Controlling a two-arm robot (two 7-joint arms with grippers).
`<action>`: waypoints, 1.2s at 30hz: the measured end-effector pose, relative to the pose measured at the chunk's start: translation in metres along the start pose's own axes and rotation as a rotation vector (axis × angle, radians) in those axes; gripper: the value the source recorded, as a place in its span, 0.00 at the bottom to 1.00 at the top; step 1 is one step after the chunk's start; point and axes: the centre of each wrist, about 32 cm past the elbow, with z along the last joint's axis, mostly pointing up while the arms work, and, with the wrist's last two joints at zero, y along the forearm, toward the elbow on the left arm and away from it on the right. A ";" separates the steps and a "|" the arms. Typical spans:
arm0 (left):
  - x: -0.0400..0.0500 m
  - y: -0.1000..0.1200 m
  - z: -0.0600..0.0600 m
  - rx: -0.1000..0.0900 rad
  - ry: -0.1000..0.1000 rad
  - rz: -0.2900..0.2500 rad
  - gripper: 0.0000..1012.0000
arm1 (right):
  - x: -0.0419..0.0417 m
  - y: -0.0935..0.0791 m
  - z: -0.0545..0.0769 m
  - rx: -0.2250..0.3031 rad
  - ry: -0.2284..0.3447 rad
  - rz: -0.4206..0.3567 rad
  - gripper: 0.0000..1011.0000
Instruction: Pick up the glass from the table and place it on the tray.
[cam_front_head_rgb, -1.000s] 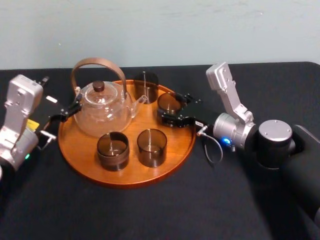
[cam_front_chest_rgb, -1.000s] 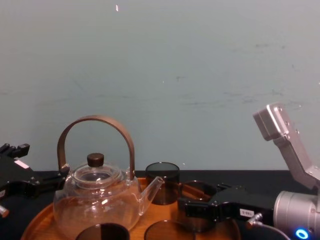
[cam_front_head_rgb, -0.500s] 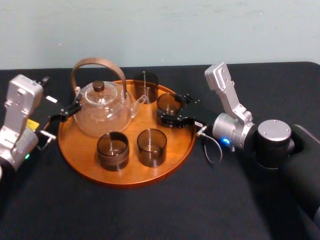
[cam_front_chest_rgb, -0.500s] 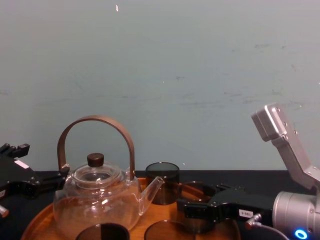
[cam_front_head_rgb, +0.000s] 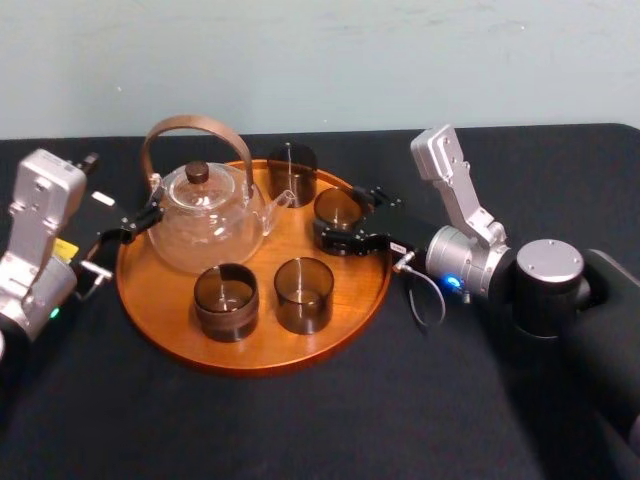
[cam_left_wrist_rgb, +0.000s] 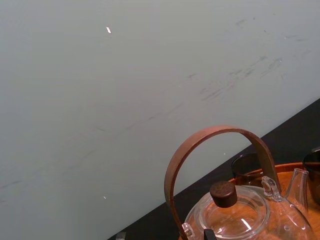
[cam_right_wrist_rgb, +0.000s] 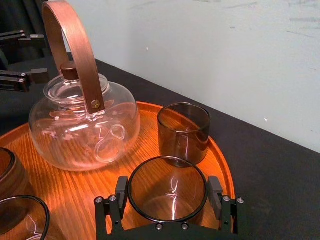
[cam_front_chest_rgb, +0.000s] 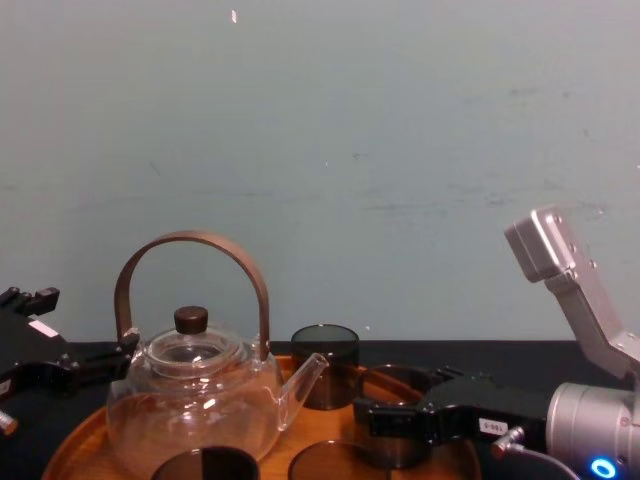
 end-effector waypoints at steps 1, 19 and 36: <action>0.0000 0.000 0.000 0.000 0.000 0.000 1.00 | 0.0000 0.000 0.000 0.000 0.000 0.000 0.99; 0.0000 0.000 0.000 0.000 0.000 0.000 1.00 | -0.0016 -0.015 0.006 -0.047 0.012 0.001 0.99; 0.0000 0.000 0.000 0.000 0.000 0.000 1.00 | -0.0062 -0.066 0.019 0.005 -0.007 -0.036 0.99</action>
